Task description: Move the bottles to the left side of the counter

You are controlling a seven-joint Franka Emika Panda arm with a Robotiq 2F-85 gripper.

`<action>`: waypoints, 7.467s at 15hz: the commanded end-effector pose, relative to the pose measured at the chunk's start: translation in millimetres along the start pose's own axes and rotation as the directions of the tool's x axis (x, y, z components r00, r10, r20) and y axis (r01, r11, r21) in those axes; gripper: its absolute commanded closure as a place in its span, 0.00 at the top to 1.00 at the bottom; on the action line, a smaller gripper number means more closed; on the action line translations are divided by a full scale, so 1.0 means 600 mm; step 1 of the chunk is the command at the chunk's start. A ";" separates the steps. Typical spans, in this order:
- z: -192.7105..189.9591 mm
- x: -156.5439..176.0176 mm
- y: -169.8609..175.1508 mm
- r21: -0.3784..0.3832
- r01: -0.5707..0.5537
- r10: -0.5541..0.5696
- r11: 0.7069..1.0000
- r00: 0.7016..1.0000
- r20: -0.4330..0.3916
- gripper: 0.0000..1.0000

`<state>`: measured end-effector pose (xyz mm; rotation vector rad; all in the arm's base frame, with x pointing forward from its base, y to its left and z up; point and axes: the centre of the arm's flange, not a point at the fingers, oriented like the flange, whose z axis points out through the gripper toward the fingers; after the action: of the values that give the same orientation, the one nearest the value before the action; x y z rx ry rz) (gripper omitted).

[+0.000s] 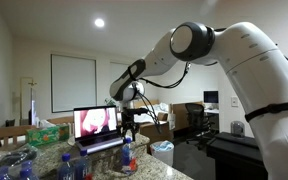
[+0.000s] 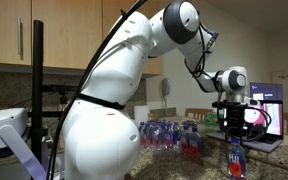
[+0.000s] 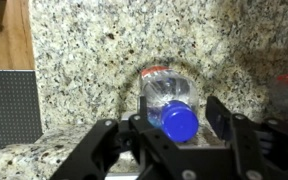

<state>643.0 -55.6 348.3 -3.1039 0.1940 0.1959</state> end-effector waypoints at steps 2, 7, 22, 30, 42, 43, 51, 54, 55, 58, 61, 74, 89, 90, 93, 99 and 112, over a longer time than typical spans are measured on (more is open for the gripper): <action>0.008 -0.004 0.002 0.007 -0.031 0.031 0.999 0.999 -0.011 0.27; 0.008 -0.003 0.002 0.004 -0.025 0.025 1.000 1.000 -0.002 0.14; -0.039 -0.006 -0.203 0.068 -0.046 0.049 0.997 0.998 -0.044 0.14; -0.047 0.001 -0.266 0.065 -0.151 0.155 0.986 0.987 -0.050 0.14; -0.032 -0.004 -0.276 0.047 -0.196 0.197 0.980 0.980 -0.015 0.14; -0.031 -0.003 -0.275 0.043 -0.196 0.196 0.980 0.981 -0.011 0.14; -0.017 0.003 -0.276 0.032 -0.180 0.180 0.983 0.984 -0.002 0.14; -0.019 0.008 -0.280 0.029 -0.170 0.170 0.985 0.985 -0.008 0.14; -0.020 0.010 -0.281 0.028 -0.166 0.166 0.986 0.986 -0.013 0.14; -0.022 0.014 -0.284 0.030 -0.155 0.155 0.988 0.988 -0.018 0.14; -0.020 0.017 -0.291 0.029 -0.145 0.145 0.989 0.989 -0.014 0.14; -0.014 0.013 -0.292 0.012 -0.136 0.136 0.991 0.991 0.006 0.14; -0.015 0.011 -0.301 0.012 -0.121 0.121 0.993 0.993 0.003 0.14; -0.014 0.011 -0.301 0.013 -0.121 0.121 0.993 0.993 0.003 0.14; -0.013 0.010 -0.302 0.015 -0.122 0.122 0.992 0.993 0.002 0.21; -0.020 0.010 -0.301 0.019 -0.125 0.125 0.992 0.992 -0.016 0.86; -0.174 -0.158 -0.146 0.020 -0.110 0.112 0.994 0.991 -0.074 1.00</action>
<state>628.1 82.9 452.4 -3.0908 0.4239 0.0310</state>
